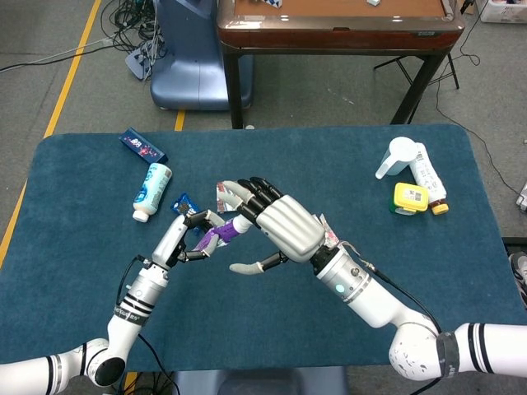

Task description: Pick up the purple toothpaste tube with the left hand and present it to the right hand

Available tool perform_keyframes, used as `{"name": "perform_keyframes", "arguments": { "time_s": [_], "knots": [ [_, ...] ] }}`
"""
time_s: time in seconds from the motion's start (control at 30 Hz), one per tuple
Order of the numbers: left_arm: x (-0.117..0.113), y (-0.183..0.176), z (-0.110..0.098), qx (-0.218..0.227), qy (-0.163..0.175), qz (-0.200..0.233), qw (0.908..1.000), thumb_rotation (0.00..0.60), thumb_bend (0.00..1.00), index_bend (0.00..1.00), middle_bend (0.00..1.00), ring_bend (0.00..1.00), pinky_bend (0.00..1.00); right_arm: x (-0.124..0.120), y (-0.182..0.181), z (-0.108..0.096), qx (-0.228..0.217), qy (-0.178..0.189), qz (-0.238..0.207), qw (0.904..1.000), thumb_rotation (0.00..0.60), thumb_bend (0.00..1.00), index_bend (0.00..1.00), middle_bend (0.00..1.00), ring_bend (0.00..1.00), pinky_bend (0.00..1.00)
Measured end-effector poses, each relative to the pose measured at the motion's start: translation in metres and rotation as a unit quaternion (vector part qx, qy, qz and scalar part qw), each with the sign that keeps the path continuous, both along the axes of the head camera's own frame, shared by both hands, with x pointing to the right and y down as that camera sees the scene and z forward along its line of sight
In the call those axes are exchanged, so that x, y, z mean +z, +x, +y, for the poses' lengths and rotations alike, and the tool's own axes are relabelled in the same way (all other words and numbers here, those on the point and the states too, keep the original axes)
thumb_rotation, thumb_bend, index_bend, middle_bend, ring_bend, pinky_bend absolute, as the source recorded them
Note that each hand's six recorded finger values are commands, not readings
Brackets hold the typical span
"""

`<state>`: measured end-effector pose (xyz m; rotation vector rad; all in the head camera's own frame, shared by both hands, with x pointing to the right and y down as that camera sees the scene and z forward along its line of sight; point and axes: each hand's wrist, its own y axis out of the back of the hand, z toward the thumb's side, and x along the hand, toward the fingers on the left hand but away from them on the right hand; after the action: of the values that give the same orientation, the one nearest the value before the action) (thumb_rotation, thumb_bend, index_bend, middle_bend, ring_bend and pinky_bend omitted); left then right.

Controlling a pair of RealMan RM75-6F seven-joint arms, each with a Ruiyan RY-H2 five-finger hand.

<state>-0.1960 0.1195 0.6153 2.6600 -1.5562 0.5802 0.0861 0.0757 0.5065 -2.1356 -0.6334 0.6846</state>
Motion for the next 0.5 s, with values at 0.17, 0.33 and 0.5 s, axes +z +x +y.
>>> {"name": "perform_keyframes", "arguments": {
  "time_s": [0.17,0.33,0.5],
  "knots": [
    [-0.003,-0.001,0.001,-0.004,0.009,0.012,0.9999,0.6,0.46,0.58,0.7,0.48,0.48,0.002,-0.004,-0.001,0.002,-0.018,0.0,0.9998,0.124,0.1,0.0,0.0,0.0,0.0],
    [-0.003,-0.001,0.003,-0.007,0.008,0.022,0.9997,0.6,0.46,0.58,0.7,0.48,0.48,0.004,-0.012,-0.003,0.001,-0.038,-0.007,0.9992,0.125,0.1,0.0,0.0,0.0,0.0],
    [-0.004,0.001,0.003,-0.016,0.005,0.036,0.9992,0.6,0.46,0.59,0.71,0.48,0.48,0.003,-0.019,-0.008,0.004,-0.043,-0.016,0.9989,0.125,0.1,0.0,0.0,0.0,0.0]
  ]
}}
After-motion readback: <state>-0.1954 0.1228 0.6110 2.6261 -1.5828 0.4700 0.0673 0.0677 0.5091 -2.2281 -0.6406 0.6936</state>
